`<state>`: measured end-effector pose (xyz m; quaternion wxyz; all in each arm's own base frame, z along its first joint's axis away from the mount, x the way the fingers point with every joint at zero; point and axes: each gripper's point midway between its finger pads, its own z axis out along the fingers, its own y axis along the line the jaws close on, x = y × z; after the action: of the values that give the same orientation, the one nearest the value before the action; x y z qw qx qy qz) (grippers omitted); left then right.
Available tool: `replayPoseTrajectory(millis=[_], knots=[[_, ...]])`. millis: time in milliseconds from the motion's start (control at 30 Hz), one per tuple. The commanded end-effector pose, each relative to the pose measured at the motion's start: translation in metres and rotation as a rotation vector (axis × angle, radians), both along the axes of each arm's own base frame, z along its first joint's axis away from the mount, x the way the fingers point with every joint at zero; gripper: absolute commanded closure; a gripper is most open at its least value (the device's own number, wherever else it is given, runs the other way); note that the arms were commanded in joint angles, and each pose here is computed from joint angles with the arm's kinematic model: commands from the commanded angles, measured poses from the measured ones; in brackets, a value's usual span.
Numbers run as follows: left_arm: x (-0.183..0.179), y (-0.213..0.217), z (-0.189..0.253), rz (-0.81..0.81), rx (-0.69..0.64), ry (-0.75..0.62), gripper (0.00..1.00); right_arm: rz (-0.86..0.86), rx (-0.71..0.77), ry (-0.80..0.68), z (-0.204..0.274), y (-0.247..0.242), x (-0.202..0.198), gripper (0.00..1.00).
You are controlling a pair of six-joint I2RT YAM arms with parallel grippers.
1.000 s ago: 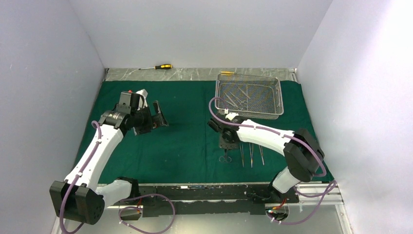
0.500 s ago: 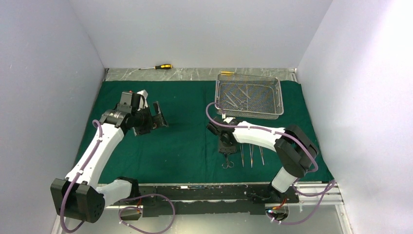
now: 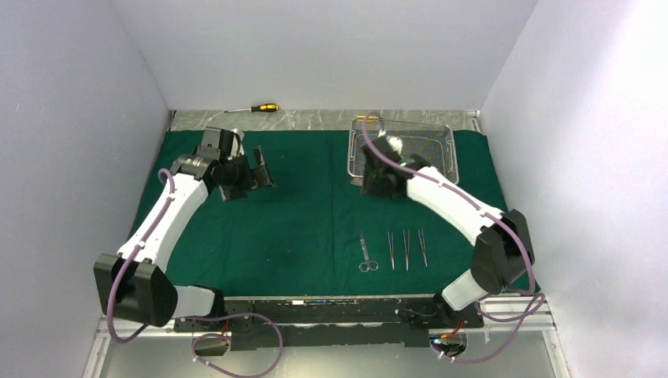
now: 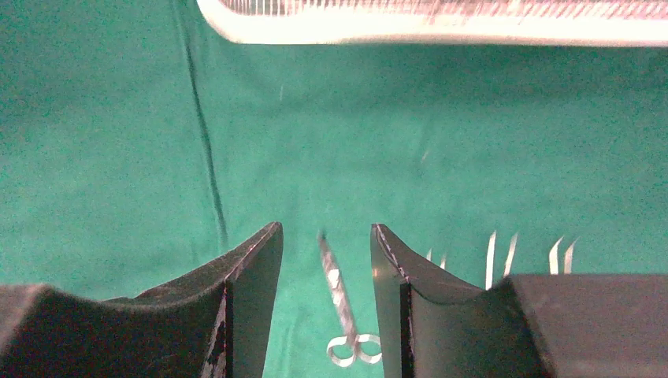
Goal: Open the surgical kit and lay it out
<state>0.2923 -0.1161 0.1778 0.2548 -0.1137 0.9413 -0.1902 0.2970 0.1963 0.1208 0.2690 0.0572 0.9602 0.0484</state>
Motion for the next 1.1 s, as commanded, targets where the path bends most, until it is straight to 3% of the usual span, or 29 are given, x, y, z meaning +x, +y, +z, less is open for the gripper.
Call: replayPoseTrajectory(millis=[0,167,333,500,733,1067], knots=[[0.036,-0.006,0.023,-0.01,-0.01,-0.088,0.01,0.02,0.03,-0.268,0.069,-0.031,0.071,0.51],[0.066,-0.015,0.032,-0.01,-0.027,-0.091,0.0,0.071,0.035,-0.292,0.068,-0.056,0.138,0.52],[0.091,-0.022,0.037,-0.028,-0.031,-0.096,0.0,0.254,-0.023,-0.316,0.036,-0.051,0.189,0.62],[0.106,-0.023,0.036,-0.033,-0.018,-0.098,0.01,0.25,-0.109,-0.294,0.009,-0.062,0.226,0.64],[0.123,-0.021,0.027,-0.011,-0.033,-0.08,0.01,0.283,-0.154,-0.195,-0.036,-0.061,0.251,0.62],[0.137,-0.009,0.017,0.006,-0.032,-0.047,0.01,0.349,-0.185,-0.131,-0.07,-0.065,0.253,0.62]])
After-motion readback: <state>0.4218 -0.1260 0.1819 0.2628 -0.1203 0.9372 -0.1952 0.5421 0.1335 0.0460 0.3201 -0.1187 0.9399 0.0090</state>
